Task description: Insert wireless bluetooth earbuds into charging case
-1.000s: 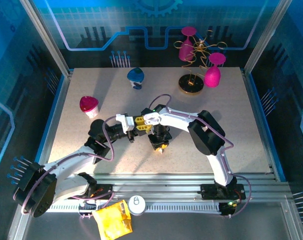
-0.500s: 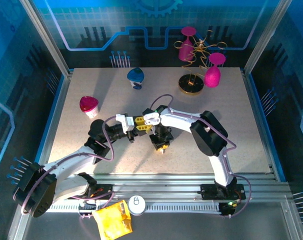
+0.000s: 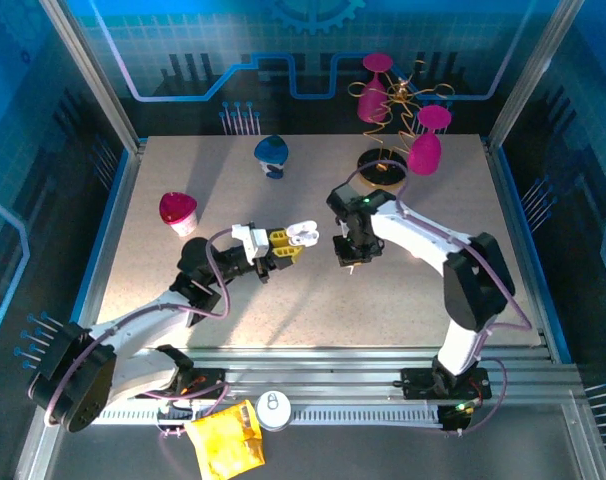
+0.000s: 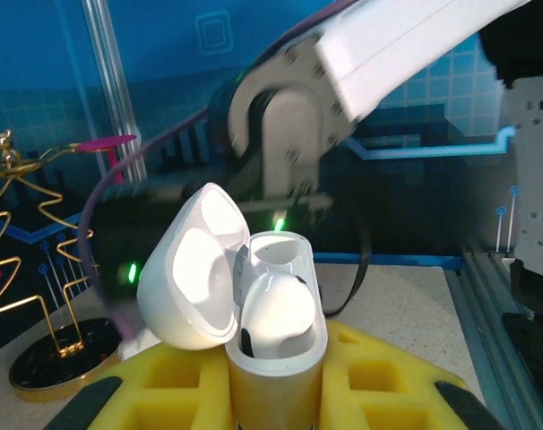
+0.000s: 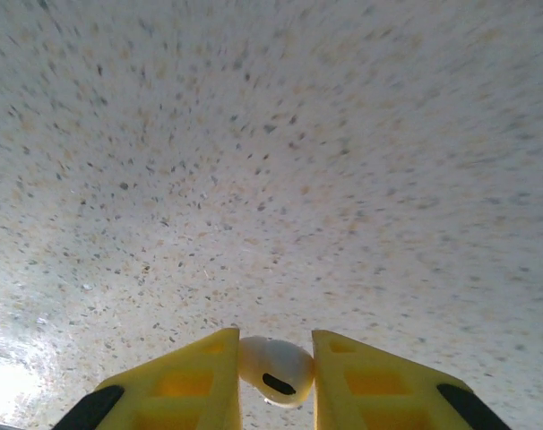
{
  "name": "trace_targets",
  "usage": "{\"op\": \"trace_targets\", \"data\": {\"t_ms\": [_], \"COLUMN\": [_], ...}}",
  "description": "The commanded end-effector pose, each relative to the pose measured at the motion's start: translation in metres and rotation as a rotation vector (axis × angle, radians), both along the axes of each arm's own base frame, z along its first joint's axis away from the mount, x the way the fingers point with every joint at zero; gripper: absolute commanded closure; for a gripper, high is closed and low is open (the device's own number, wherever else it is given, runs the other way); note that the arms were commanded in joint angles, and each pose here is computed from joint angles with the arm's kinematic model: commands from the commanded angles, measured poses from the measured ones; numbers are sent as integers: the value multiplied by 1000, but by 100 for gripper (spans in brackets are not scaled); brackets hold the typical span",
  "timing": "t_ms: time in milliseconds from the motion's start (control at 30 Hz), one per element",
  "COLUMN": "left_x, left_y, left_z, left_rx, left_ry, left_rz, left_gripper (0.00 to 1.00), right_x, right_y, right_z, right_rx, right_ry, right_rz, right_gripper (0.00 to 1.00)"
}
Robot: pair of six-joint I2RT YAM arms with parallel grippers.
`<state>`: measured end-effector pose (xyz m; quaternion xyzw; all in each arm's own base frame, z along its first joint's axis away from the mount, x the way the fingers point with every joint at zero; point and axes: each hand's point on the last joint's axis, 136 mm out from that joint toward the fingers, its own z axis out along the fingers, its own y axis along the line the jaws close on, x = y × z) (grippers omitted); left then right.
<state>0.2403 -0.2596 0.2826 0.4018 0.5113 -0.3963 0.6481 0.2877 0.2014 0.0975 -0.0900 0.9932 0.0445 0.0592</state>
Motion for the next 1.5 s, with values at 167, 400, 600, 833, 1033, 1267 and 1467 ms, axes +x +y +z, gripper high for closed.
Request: {"op": "trace_targets", "data": {"t_ms": [167,400,600,833,1033,1267,1467], "left_x": [27,49,60,65,64,61,62], "left_y": [-4,-10,-16,-18,-20,-19,-19], "left_z": [-8,-28,-48,-64,-64,-61,-58], "left_rx": [-25,-2,48,72,71,62,50], "left_ry": [65,143,209,261,283,295,309], "left_rz": [48,64,69,76,61,52,54], "left_gripper": [80,81,81,81,81,80,80], "right_x": [26,24,18,9,10,12,11], "right_y": [-23,-10,17,50,65,77,80], "right_z": [77,125,153,176,170,160,147], "right_rx": [-28,19,60,152,185,210,204], "right_ry": [-342,-508,-638,-726,-713,-684,-656], "right_rz": [11,79,176,270,299,319,327], "right_gripper": [78,77,78,78,78,78,78]}}
